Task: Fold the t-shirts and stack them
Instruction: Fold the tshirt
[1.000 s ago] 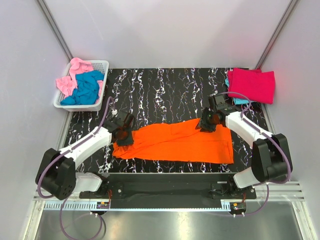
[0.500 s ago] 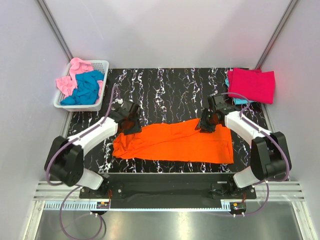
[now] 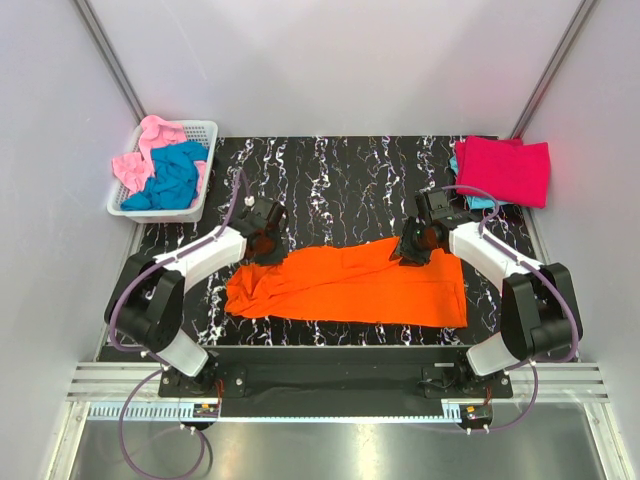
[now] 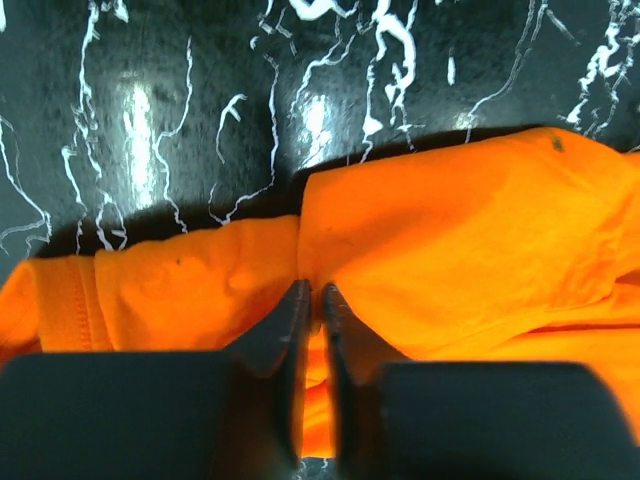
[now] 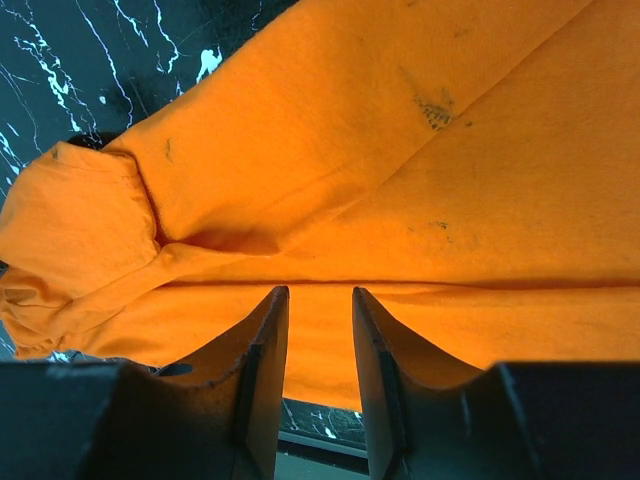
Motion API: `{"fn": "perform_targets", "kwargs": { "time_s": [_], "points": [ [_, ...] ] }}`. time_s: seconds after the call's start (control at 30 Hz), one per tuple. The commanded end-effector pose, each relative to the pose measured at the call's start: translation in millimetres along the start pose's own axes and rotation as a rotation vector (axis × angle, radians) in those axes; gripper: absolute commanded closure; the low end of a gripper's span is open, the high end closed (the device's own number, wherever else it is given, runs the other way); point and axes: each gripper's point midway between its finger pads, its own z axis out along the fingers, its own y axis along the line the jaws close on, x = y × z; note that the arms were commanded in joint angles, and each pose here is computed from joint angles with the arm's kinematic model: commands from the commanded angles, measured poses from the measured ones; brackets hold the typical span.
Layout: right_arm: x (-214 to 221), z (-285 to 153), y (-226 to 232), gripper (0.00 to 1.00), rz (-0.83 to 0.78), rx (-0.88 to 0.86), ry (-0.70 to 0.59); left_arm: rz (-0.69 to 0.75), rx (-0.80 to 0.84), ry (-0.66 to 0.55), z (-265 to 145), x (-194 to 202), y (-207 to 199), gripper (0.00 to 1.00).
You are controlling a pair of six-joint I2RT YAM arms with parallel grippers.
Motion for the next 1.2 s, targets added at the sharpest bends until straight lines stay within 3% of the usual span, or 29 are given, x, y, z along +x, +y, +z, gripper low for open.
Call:
{"fn": "perform_targets", "kwargs": {
  "time_s": [0.0,0.17,0.47,0.93,1.17],
  "points": [
    [-6.4,-0.9,8.8,0.61,-0.019,-0.028,-0.014,-0.007,0.065,-0.086,-15.5,-27.6,-17.6,1.0],
    [-5.1,-1.6,9.7,0.61,-0.018,-0.032,-0.011,-0.001,0.074,-0.134,-34.3,-38.1,-18.0,1.0],
    [-15.5,-12.4,15.3,0.61,-0.031,-0.043,-0.062,0.036,0.046,-0.325,-82.1,-107.2,-27.2,1.0],
    [-27.5,-20.8,2.8,0.61,-0.06,0.044,-0.113,0.04,-0.068,-0.389,-45.5,-196.4,-26.7,1.0],
    [-24.7,-16.3,-2.9,0.6,-0.061,0.067,-0.098,0.086,-0.005,-0.356,-44.2,-189.7,-38.3,1.0]
  ]
}}
